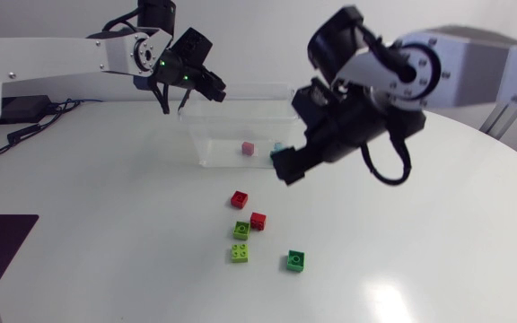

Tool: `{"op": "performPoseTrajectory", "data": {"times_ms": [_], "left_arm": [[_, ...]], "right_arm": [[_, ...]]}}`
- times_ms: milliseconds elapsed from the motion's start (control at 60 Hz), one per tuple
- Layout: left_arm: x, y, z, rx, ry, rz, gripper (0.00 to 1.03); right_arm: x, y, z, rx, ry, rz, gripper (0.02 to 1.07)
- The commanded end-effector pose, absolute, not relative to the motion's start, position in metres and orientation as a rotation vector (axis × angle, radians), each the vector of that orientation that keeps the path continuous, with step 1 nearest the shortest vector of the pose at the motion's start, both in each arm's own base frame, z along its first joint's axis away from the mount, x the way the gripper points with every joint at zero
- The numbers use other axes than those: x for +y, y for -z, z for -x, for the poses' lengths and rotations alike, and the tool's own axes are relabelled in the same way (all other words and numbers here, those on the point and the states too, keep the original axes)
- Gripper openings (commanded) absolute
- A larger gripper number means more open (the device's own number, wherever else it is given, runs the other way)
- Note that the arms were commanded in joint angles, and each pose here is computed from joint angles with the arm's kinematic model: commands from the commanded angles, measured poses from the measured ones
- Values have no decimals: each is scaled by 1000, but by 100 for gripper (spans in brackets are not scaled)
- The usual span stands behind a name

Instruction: Place the duplo bricks in the container

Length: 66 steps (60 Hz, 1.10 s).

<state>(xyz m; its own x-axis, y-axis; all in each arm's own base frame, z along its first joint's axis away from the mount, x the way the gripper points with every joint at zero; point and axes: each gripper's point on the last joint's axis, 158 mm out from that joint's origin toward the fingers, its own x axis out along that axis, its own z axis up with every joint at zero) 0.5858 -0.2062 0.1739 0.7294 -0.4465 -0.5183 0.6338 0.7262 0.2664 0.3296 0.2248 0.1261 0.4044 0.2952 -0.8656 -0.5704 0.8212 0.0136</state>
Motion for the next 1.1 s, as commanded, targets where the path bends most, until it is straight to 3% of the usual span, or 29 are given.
{"op": "performPoseTrajectory", "data": {"times_ms": [0, 83, 183, 450, 683, 917, 1083], "left_arm": [[-208, -174, -598, 433, 596, -431, 71], [-204, -180, -593, 437, 595, -434, 88], [-206, -186, -573, 465, 674, -458, 94], [-203, -208, -485, 517, 888, -581, 94], [-201, -174, -385, 622, 1076, -715, 94], [-203, -130, -315, 732, 1209, -785, 93], [-206, -98, -286, 803, 1275, -817, 93]], "right_arm": [[223, -98, -297, 1063, -625, 371, 102], [222, -69, -266, 1130, -707, 430, 102], [223, -52, -245, 1171, -770, 479, 102], [221, -10, -229, 1237, -874, 578, 101], [212, 23, -224, 1298, -906, 641, 98], [204, 42, -218, 1344, -925, 688, 94], [203, 51, -218, 1358, -935, 703, 71]]}}
